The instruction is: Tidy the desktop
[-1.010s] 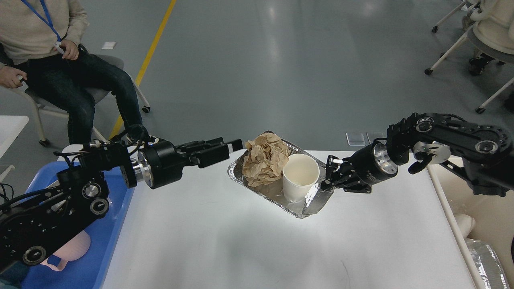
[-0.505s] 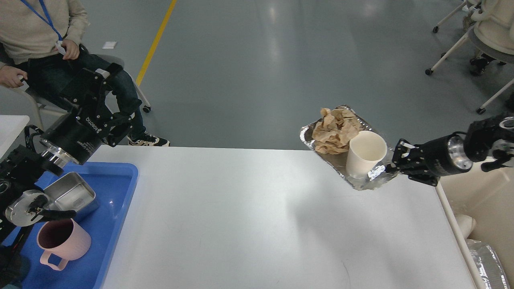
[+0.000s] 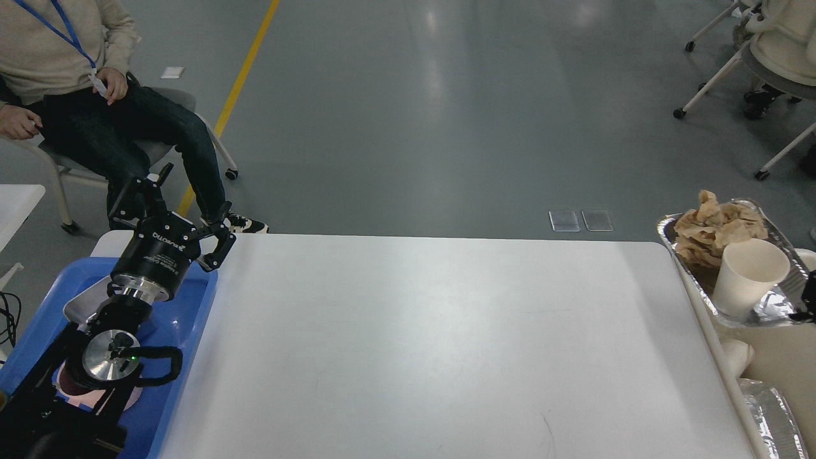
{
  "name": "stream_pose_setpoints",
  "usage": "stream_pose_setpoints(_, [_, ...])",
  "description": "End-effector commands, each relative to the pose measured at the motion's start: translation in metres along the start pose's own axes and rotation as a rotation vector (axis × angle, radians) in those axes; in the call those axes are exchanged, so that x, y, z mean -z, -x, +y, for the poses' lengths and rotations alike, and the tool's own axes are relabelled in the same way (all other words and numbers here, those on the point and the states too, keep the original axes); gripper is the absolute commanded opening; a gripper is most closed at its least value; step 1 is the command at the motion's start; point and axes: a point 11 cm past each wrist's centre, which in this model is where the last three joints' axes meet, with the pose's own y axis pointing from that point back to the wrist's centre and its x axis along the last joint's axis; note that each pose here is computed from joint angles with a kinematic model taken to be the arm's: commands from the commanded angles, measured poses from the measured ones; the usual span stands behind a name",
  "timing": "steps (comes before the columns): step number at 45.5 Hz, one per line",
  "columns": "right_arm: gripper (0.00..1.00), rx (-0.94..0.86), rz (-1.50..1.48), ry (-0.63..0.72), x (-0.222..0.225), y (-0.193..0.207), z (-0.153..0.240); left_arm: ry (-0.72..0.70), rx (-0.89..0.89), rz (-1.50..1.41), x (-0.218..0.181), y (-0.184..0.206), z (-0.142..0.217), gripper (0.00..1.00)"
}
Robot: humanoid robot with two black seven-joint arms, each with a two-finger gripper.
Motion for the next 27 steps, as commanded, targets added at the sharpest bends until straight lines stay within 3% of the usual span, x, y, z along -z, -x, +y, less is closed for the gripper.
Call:
stream_pose_setpoints(1, [0.0,-0.102,-0.073,0.076,-0.035,-0.026,-0.001,-0.01,-0.021,0.012,0.007,-0.006,0.002,0.97])
stream_pose_setpoints(2, [0.01,-0.118,-0.083,0.09,-0.041,-0.028,-0.003,-0.012,-0.025,0.013,0.008,-0.007,0.003,0.97])
stream_pose_setpoints(6, [0.73,-0.226,-0.143,0.15,-0.066,-0.042,-0.01,-0.016,-0.038,0.013,0.01,-0.012,0.005,0.97])
stream_pose_setpoints(8, [1.0,-0.307,-0.181,0.161,-0.07,-0.051,-0.013,-0.016,-0.038,0.012,0.009,-0.012,0.005,0.97])
stream_pose_setpoints(14, [1.0,-0.468,-0.258,0.193,-0.075,-0.052,-0.039,-0.018,-0.04,0.009,0.009,-0.013,0.005,0.97])
stream_pose_setpoints(20, [1.0,-0.469,-0.276,0.195,-0.069,-0.039,-0.058,-0.018,-0.042,0.007,0.008,-0.013,0.005,0.97])
stream_pose_setpoints(27, [1.0,-0.353,-0.236,0.103,-0.007,0.017,-0.102,-0.018,-0.043,0.003,0.007,-0.014,0.006,0.97])
